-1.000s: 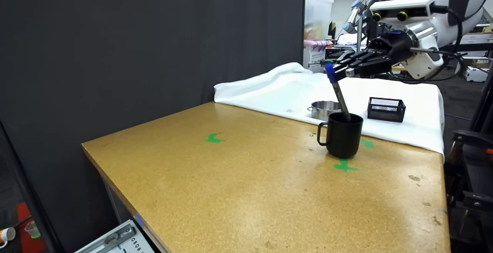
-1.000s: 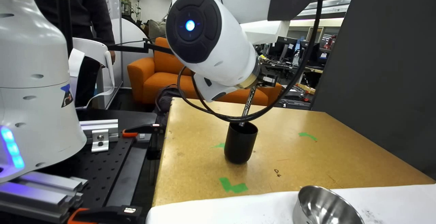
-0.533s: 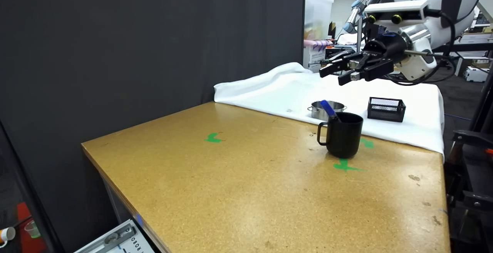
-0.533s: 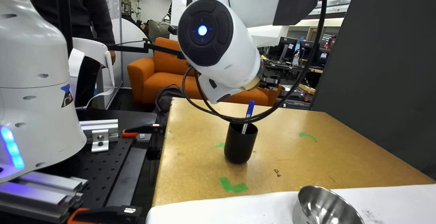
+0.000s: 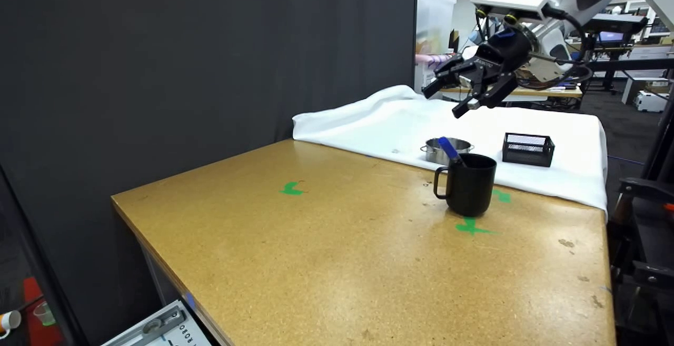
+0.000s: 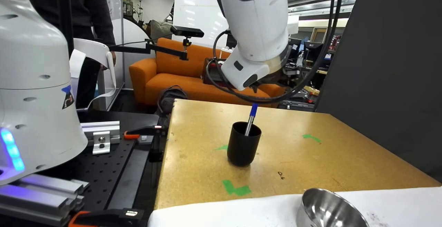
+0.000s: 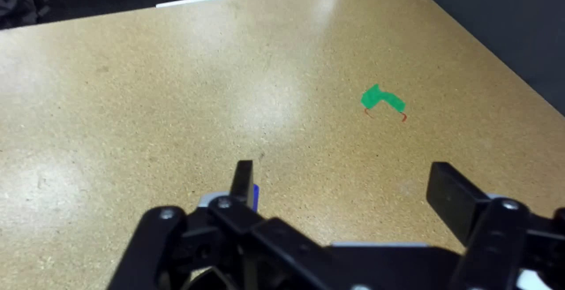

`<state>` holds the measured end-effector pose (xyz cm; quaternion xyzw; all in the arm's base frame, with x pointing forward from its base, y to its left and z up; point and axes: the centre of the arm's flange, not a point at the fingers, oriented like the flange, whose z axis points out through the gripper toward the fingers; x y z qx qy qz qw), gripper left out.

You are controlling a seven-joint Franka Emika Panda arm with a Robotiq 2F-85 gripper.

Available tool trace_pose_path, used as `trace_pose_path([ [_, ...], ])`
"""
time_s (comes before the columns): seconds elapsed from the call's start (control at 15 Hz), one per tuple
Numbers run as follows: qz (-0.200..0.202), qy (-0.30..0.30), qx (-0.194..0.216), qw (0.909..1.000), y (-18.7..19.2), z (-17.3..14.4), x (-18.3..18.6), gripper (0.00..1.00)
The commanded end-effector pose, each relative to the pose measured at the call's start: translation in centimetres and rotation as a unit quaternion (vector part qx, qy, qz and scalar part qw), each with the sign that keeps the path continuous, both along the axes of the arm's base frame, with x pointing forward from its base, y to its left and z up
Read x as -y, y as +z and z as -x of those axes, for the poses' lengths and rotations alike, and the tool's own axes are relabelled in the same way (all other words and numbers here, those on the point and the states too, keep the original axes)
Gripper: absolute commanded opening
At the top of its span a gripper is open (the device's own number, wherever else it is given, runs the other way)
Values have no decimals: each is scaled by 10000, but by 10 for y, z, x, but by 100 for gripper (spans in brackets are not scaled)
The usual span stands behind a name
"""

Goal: Put the blue marker in the black mug

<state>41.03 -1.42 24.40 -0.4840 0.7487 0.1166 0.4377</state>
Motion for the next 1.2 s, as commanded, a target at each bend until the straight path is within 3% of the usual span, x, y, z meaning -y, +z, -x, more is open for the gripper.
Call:
trace_pose_path([
  [0.0,840,58,-492,9952,35,-11,-4,100],
  [0.33,1815,189,-1137,9766,60,-19,-20,100],
  [0.67,2792,319,-1647,9455,73,-35,-31,100],
  [0.87,3088,358,-1711,9349,95,-52,-27,100],
  [1.13,3287,348,-1668,9289,136,-63,-14,100],
])
